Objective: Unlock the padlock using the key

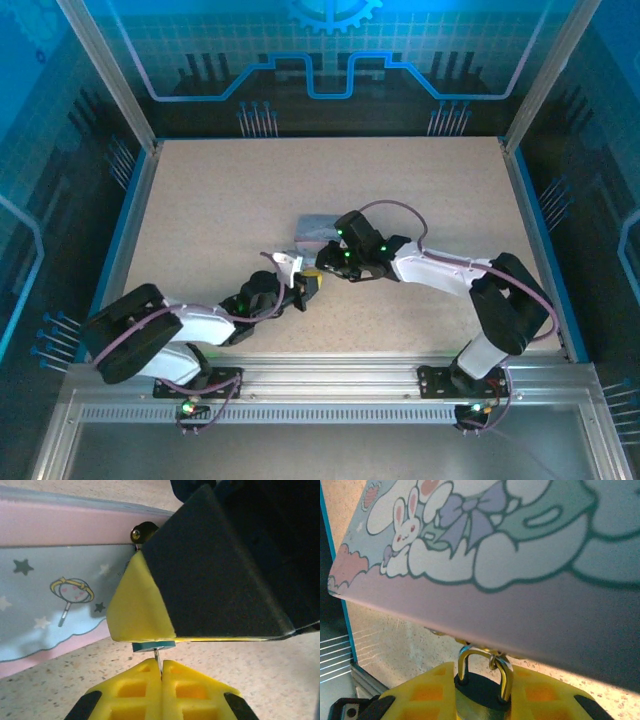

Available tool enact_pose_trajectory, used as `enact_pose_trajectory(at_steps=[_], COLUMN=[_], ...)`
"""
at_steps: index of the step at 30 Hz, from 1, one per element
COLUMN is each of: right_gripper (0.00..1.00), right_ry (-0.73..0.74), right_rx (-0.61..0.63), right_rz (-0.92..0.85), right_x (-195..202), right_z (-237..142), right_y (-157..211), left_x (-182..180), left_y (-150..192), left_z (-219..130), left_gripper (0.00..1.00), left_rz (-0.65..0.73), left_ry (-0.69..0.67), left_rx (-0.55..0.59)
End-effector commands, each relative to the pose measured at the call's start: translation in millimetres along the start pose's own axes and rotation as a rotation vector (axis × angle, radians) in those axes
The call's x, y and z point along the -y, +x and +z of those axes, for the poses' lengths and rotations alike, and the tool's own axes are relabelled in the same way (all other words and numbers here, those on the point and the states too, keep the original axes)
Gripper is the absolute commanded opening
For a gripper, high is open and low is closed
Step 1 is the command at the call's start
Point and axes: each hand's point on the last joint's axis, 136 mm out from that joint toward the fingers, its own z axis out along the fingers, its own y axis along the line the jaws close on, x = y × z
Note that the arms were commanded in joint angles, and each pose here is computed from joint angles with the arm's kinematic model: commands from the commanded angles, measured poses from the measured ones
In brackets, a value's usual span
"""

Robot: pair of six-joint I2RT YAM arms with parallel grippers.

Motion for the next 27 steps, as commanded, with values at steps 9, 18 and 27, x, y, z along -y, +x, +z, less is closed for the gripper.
enact_pose_trajectory(at_steps=[9, 18, 27], right_gripper=[0.34, 0.55, 0.62], right_ry=[-0.05, -0.04, 0.001], right_rx=[-0.008, 0.03, 0.088], right_rz=[0.012, 0.002, 0.003], right_x=[-19.2, -14.9, 7.5], right_z=[-3.7, -18.1, -27.0], right_y=[1.6, 0.4, 1.3], left_x=[14.3, 10.0, 0.3], left_y=[-2.6, -0.4, -4.2], left_z=[4.9, 6.3, 7.2], left_gripper=[0.0, 0.0, 0.0], left_rz=[0.125, 0.004, -0.127], left_ry=[0.011, 0.043, 0.087], left_rx=[-0.007, 0.023, 0.058])
